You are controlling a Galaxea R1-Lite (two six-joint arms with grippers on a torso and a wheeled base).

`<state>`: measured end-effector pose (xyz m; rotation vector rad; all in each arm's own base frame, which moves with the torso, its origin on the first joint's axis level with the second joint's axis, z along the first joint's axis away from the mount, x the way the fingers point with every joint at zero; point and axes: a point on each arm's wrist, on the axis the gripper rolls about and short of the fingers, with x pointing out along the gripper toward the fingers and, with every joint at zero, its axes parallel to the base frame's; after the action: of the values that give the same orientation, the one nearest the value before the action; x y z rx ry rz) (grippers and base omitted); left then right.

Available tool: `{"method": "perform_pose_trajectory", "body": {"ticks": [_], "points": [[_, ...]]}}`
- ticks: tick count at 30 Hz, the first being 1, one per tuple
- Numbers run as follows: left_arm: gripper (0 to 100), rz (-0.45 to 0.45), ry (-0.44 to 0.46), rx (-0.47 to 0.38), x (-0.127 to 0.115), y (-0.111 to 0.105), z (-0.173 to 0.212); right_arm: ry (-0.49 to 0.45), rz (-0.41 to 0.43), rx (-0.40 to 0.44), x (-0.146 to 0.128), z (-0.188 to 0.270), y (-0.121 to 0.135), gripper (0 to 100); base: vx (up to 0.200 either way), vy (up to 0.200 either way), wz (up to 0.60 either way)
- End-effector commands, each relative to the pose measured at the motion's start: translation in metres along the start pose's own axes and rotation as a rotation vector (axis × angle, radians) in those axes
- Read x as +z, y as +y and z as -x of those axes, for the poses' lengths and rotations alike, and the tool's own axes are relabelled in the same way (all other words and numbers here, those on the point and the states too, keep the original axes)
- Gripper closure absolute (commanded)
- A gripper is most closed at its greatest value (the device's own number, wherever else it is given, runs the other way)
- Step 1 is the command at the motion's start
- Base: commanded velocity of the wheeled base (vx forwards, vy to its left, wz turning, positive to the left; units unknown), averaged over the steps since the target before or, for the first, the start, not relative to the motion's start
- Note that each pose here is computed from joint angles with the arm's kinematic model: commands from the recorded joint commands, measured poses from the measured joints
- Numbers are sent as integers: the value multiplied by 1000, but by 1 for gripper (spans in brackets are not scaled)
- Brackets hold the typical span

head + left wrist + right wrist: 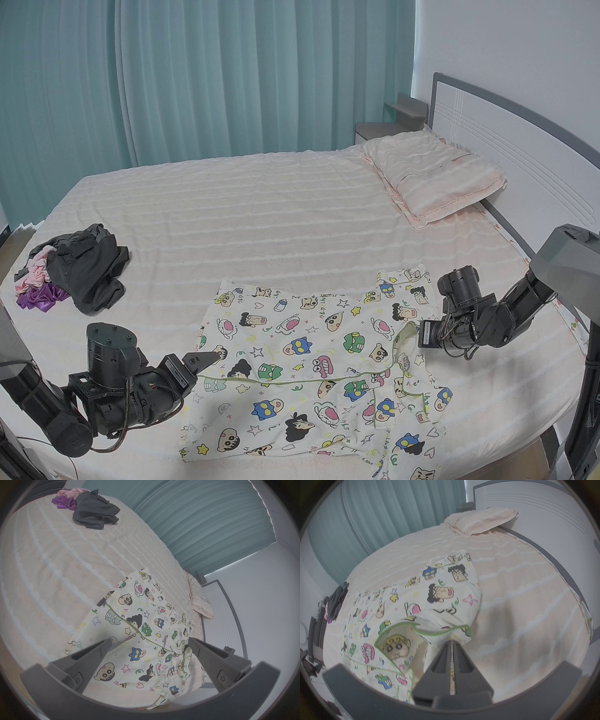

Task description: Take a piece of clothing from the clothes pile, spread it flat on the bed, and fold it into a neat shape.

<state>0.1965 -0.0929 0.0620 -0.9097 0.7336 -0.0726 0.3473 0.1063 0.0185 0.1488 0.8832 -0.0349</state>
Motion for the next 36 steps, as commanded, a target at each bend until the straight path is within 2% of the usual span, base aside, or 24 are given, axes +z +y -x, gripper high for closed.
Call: {"method": "perform_pose_trajectory", "body": {"ticks": [1,6,9,13,14,17,21,24,25,27,32,36], "points": [[0,1,-1,1,0,0,0,-21,-11,30,9,-8,13,100,0,0,0],[0,0,-1,-1,0,0,0,-14,44,84,0,-8,41,100,0,0,0],[0,1,-1,1,0,0,0,8,64,88,-4,-16,49,100,0,0,0],[0,2,-2,1,0,0,0,34,65,94,-3,-16,50,100,0,0,0],[0,1,-3,0,1,0,-1,85,70,110,-5,-15,49,100,0,0,0],[0,2,-2,1,1,0,-1,148,81,142,-11,-14,51,100,0,0,0],[0,2,-1,3,0,0,-1,158,77,155,-12,-12,54,100,0,0,0],[0,2,-1,3,0,0,-1,129,62,163,-8,2,55,100,0,0,0],[0,2,-1,3,0,0,-1,129,62,163,-8,2,55,100,0,0,0],[0,2,-1,3,0,0,-1,95,32,188,-1,30,53,100,0,0,0],[0,1,-3,0,1,0,-1,77,30,162,-3,50,39,100,0,0,0],[0,2,-2,1,0,0,-1,89,13,111,-8,56,16,100,0,0,0]]}}
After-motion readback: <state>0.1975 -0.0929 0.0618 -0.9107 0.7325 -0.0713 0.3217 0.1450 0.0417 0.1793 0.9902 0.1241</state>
